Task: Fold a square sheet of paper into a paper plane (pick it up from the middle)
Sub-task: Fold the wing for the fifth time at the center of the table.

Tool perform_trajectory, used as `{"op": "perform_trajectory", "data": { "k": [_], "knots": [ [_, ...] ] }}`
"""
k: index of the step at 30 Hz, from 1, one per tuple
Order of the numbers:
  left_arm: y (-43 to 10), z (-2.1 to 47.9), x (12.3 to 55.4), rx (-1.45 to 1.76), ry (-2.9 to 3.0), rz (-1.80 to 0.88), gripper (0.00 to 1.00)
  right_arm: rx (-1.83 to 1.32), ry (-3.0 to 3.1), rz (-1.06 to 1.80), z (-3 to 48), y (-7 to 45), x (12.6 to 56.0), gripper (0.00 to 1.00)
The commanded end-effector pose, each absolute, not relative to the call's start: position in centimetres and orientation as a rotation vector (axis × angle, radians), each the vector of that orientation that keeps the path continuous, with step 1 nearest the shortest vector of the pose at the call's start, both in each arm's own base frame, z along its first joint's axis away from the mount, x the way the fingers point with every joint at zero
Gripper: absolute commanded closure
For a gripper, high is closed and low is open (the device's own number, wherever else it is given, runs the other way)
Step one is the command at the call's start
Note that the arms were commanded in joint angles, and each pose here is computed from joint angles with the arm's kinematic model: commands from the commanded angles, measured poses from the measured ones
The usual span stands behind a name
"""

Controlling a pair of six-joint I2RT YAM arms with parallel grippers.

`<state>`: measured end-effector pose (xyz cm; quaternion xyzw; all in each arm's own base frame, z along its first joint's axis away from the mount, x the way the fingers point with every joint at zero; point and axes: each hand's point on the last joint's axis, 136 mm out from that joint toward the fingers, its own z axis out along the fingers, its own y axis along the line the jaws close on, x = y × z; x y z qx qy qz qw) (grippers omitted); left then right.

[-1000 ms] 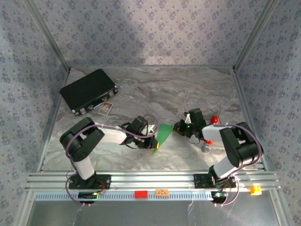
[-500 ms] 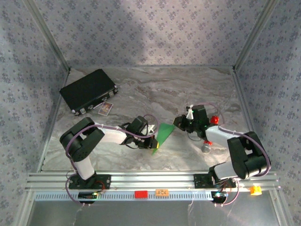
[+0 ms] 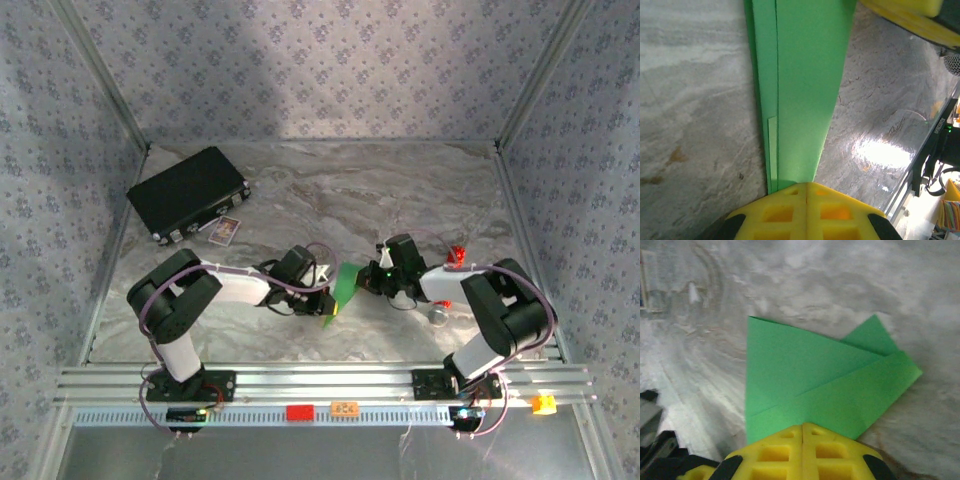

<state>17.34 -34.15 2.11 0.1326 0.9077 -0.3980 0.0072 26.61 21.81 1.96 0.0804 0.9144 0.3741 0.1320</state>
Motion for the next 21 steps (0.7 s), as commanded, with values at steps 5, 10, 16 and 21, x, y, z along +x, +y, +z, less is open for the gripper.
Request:
{"op": "perform_trajectory", "data": {
  "k": [5,10,16,21],
  "knots": [
    [-35.7,6.0,18.4,0.451,2.776,-1.265,0.97,0.287,2.727,0.993,-0.1,20.5,25.6,0.98],
    [-37.3,5.8,19.0,0.481,2.77,-1.297,0.95,0.292,2.73,0.993,-0.2,20.6,25.5,0.98],
    [-38.8,3.9,20.0,0.498,2.805,-1.264,0.93,0.302,2.734,0.988,-0.5,20.4,25.4,0.98],
    [-37.7,1.8,19.5,0.442,2.884,-1.186,0.93,0.309,2.741,0.976,-0.8,20.2,25.2,0.98]
  ]
}}
